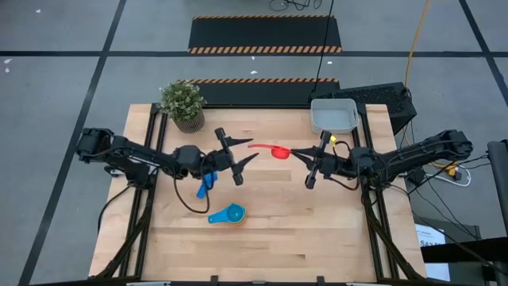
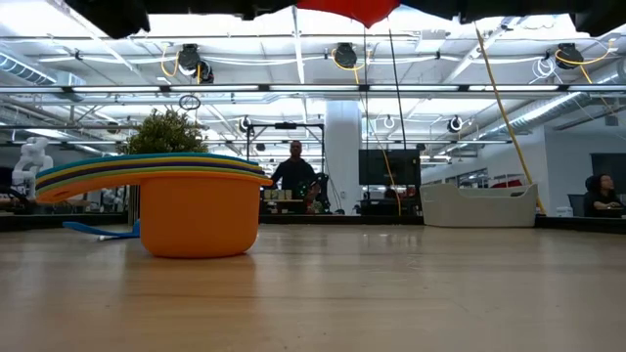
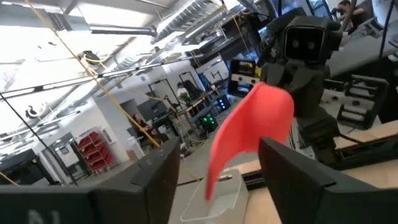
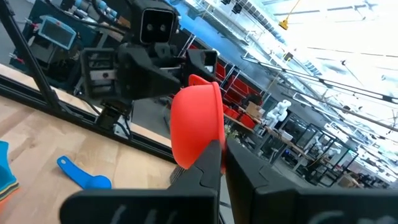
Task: Nest measuring cups in basket
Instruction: Stack the red measuring cup on the light blue measuring cup
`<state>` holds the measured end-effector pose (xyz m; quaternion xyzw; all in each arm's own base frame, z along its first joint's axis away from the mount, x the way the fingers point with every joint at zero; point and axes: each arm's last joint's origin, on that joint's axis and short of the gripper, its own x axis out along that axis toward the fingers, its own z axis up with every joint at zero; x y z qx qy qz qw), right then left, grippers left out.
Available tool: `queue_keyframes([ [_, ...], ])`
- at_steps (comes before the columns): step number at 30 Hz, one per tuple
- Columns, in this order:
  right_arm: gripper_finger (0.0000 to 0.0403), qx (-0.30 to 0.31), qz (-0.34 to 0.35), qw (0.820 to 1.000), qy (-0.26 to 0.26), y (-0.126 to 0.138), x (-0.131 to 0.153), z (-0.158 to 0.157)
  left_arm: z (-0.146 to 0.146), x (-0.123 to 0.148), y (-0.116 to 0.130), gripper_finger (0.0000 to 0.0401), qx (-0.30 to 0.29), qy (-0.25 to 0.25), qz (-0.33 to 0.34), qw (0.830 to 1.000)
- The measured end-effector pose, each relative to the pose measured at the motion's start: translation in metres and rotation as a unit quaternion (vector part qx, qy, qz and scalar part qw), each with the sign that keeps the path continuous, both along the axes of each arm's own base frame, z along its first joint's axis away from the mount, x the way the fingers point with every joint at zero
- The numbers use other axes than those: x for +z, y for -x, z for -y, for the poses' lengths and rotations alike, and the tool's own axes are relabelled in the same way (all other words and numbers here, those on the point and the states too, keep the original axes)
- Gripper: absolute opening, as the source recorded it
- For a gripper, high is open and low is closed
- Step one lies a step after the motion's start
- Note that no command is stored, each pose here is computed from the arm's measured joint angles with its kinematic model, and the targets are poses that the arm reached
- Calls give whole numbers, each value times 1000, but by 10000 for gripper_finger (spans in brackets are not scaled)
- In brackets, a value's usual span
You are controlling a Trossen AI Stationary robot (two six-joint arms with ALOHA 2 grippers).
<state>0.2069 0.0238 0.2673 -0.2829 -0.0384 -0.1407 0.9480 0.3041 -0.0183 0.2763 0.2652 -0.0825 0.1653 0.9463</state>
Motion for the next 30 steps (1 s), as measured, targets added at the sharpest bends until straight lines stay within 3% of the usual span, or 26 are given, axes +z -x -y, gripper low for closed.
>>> queue_keyframes([
  [6,0,0,1,1000,-3,0,0,0,-4,-5,-13,227,9,1,-22,1000],
  [22,0,-2,-7,1000,11,0,-1,0,-3,-5,-13,110,9,-10,-25,1000],
  [26,0,-3,-12,1000,17,0,-2,0,-3,-5,-13,105,9,-11,-25,1000],
  [30,0,-4,-16,1000,20,0,-2,0,0,-3,-11,128,5,-12,-33,999],
])
